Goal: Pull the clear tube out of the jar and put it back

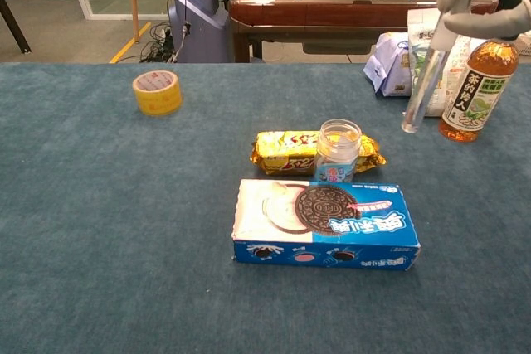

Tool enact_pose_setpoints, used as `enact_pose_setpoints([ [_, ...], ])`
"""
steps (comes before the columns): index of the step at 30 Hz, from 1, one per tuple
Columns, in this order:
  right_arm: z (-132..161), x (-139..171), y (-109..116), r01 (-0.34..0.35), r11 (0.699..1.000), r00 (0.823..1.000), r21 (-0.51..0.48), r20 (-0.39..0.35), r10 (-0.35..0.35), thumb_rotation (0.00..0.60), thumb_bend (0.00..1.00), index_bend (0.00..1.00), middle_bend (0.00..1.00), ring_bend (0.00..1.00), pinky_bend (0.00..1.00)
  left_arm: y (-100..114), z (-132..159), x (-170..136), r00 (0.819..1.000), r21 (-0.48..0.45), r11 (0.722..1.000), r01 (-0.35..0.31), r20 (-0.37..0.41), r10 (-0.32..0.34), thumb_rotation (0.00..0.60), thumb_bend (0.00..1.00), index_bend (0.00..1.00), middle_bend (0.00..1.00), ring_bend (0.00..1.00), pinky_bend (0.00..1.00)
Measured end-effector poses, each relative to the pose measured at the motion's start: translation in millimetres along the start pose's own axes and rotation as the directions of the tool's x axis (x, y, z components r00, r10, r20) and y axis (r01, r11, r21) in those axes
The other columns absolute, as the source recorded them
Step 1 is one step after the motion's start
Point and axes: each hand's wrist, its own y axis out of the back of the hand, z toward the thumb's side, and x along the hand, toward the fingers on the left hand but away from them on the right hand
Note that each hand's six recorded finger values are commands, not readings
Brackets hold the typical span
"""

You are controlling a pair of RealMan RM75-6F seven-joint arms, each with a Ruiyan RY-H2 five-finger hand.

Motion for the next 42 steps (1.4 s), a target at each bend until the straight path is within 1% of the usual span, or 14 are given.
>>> enact_pose_setpoints([
  [4,-1,1,-1,-0.019,1.000,0.999,-0.013,0.026,0.020,0.600,0.47,0.68,0.56,0.32,0.19,0,0,0,1.000,-0.004,1.000,0.004,0.000,-0.004,0.600,0.16,0.31,0.31,0.27,0.46],
  [8,3,-1,0,-0.005,0.993,1.000,-0.121,-0.003,0.005,0.600,0.50,0.68,0.57,0.33,0.19,0,-1,0,1.000,-0.004,1.000,0.006,-0.001,-0.006,0.600,0.17,0.31,0.31,0.27,0.46],
  [12,6,-2,1,0.000,0.958,0.998,-0.287,-0.060,-0.018,0.600,0.51,0.68,0.57,0.34,0.20,0,-1,0,1.000,-0.005,1.000,0.007,-0.001,-0.007,0.600,0.16,0.31,0.31,0.27,0.46],
  [15,7,-2,2,-0.012,0.932,0.995,-0.362,-0.094,-0.024,0.600,0.51,0.68,0.57,0.34,0.20,0,-1,0,1.000,-0.006,1.000,0.006,0.000,-0.006,0.600,0.17,0.31,0.31,0.27,0.46],
  [17,6,-2,1,-0.017,0.926,0.995,-0.376,-0.095,-0.021,0.600,0.51,0.68,0.57,0.34,0.20,0,-1,0,1.000,-0.006,1.000,0.006,0.000,-0.006,0.600,0.17,0.31,0.31,0.27,0.46],
  [20,1,-1,0,-0.024,0.941,0.997,-0.337,-0.079,-0.003,0.600,0.51,0.68,0.57,0.34,0.20,0,-1,0,1.000,-0.005,1.000,0.007,-0.001,-0.007,0.600,0.16,0.31,0.31,0.27,0.46],
  [25,-8,1,-3,-0.046,0.992,0.999,-0.114,-0.015,0.044,0.600,0.51,0.68,0.57,0.34,0.20,0,-1,0,1.000,-0.005,1.000,0.009,-0.001,-0.009,0.600,0.16,0.31,0.31,0.27,0.46],
  [27,-12,1,-4,-0.061,0.998,0.998,-0.014,0.020,0.061,0.600,0.51,0.68,0.57,0.34,0.20,0,-1,0,1.000,-0.005,1.000,0.010,-0.002,-0.010,0.600,0.16,0.31,0.31,0.27,0.46],
  [30,-14,1,-7,-0.079,0.993,0.996,0.082,0.043,0.076,0.600,0.52,0.68,0.57,0.34,0.20,0,-1,0,1.000,-0.006,1.000,0.010,-0.002,-0.010,0.600,0.16,0.31,0.31,0.27,0.46],
  [33,-11,1,-7,-0.084,0.991,0.996,0.100,0.035,0.081,0.600,0.54,0.68,0.57,0.34,0.20,0,-1,-1,1.000,-0.008,1.000,0.008,-0.001,-0.008,0.600,0.17,0.31,0.31,0.27,0.46],
  [35,-10,1,-6,-0.080,0.994,0.997,0.072,0.024,0.079,0.600,0.55,0.68,0.57,0.34,0.20,0,-1,-1,1.000,-0.008,1.000,0.007,-0.002,-0.007,0.600,0.16,0.31,0.31,0.27,0.46],
  [38,-7,1,-4,-0.068,0.997,0.998,-0.039,-0.003,0.068,0.600,0.55,0.68,0.57,0.34,0.20,0,-1,0,1.000,-0.007,1.000,0.008,-0.003,-0.008,0.600,0.16,0.31,0.31,0.27,0.46],
  [40,-6,1,-4,-0.067,0.986,0.998,-0.155,-0.020,0.065,0.600,0.55,0.68,0.57,0.34,0.20,0,0,0,1.000,-0.006,1.000,0.009,-0.001,-0.009,0.600,0.16,0.31,0.31,0.27,0.46],
  [42,-7,2,-4,-0.072,0.960,0.997,-0.271,-0.027,0.068,0.600,0.55,0.68,0.57,0.34,0.20,0,0,-1,1.000,-0.005,1.000,0.009,0.000,-0.009,0.600,0.17,0.31,0.31,0.27,0.46],
])
